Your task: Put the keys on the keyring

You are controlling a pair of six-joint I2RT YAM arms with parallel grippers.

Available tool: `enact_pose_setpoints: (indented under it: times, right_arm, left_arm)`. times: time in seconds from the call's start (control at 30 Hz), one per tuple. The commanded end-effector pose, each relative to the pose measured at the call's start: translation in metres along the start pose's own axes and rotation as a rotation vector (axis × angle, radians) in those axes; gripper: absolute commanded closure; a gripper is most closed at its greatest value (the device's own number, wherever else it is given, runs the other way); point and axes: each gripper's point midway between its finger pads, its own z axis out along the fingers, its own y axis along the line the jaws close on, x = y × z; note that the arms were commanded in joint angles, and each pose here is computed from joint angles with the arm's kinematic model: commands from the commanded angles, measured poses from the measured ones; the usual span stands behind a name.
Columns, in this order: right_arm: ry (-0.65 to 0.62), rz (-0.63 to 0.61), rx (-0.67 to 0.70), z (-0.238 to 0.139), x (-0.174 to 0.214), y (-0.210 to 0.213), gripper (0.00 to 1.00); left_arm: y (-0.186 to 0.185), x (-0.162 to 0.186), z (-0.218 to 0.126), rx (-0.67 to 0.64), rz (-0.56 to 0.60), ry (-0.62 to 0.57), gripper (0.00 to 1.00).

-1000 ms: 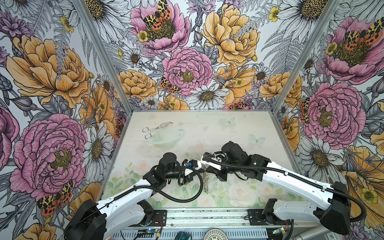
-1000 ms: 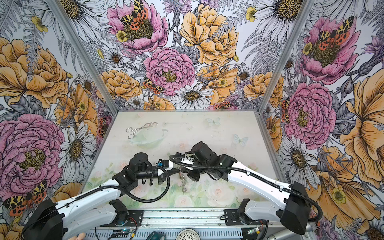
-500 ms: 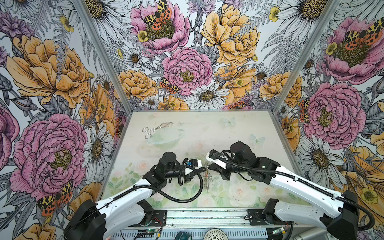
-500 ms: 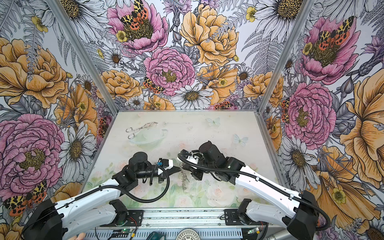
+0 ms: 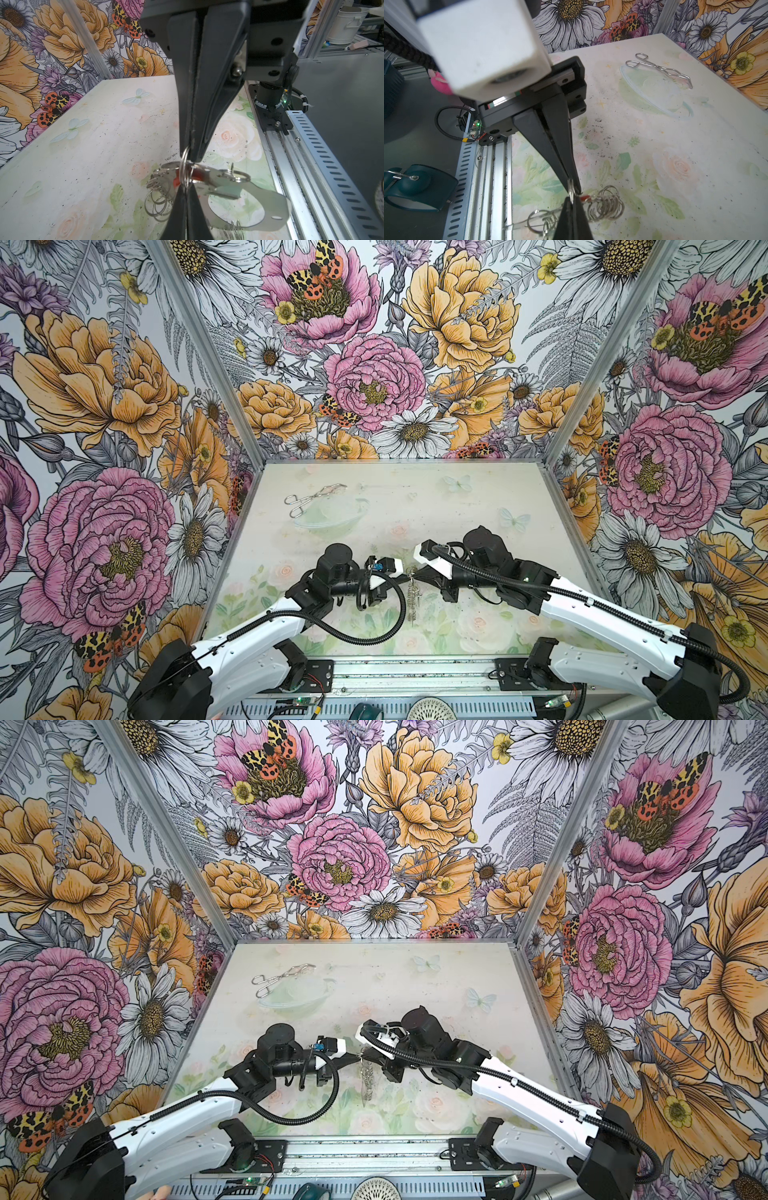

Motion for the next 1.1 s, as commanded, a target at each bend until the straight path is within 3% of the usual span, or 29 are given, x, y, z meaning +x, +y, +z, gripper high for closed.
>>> enact_pose_setpoints:
  times: [0.0,0.37,0.87,1.07]
  right_arm:
    - [-0.158,-0.032,0.018,-0.011,-0.037,-0.002,1.00]
    - [-0.256,-0.006,0.090,-0.008,-0.046,-0.015,1.00]
    - [-0.200,-0.001,0.305,0.009,-0.031,-0.043,1.00]
    - [-0.194,-0.005,0.316,0.014,-0.026,-0.042,1.00]
  left_arm:
    - [-0.001,-0.008,-0.001,0.015,0.013,-0.024,0.95]
    - [-0.003,-0.009,-0.001,0.027,0.018,-0.028,0.96]
    - [-0.002,-0.011,-0.002,0.017,0.027,-0.032,0.92]
    - [0.000,-0.011,-0.004,0.002,0.030,-0.032,0.88]
